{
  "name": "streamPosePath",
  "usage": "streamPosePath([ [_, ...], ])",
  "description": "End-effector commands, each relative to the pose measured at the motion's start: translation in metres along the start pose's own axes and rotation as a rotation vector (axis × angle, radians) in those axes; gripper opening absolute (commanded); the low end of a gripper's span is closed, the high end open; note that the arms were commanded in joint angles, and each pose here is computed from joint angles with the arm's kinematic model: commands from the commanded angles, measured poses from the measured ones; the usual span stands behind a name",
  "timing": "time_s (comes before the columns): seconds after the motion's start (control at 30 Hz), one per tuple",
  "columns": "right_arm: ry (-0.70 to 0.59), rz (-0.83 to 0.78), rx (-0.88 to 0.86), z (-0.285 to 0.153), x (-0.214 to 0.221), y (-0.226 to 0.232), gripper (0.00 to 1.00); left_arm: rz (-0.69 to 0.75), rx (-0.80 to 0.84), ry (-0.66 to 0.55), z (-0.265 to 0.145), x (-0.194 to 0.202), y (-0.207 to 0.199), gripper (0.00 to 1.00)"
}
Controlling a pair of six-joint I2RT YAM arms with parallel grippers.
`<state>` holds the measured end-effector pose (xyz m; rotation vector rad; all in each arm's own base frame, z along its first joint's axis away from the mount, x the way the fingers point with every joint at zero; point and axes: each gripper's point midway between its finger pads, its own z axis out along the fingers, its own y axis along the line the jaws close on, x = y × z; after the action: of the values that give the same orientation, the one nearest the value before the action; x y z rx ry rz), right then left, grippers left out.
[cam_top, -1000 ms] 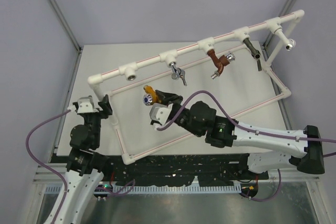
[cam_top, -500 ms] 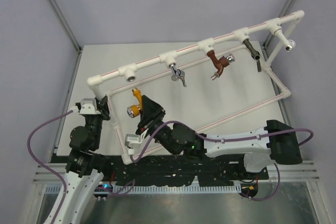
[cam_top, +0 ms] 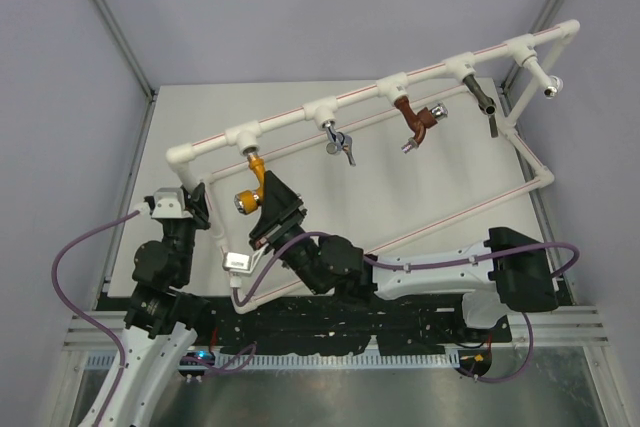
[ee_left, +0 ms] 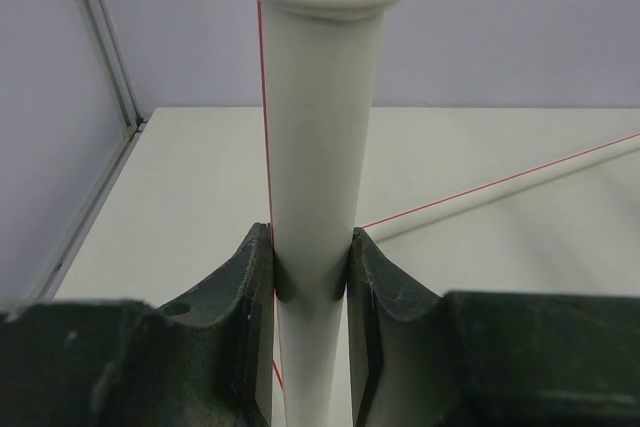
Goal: Install the water faucets
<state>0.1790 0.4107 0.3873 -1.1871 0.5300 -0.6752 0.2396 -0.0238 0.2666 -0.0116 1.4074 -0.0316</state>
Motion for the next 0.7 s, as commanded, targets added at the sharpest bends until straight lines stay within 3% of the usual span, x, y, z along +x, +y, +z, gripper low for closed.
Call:
streamPosePath([
  [0.0, 0.053, 0.023, 0.080, 0.006, 0.008, -0.033, 0.05, -0.009, -0.036, -0.054, -0.002, -0.020, 0.007, 0.00],
  [0.67, 0.110, -0.065, -0.012, 0.021, 0.012, -0.016, 0.05, -0.010, -0.022, -0.051, -0.003, -0.019, 0.004, 0.00],
])
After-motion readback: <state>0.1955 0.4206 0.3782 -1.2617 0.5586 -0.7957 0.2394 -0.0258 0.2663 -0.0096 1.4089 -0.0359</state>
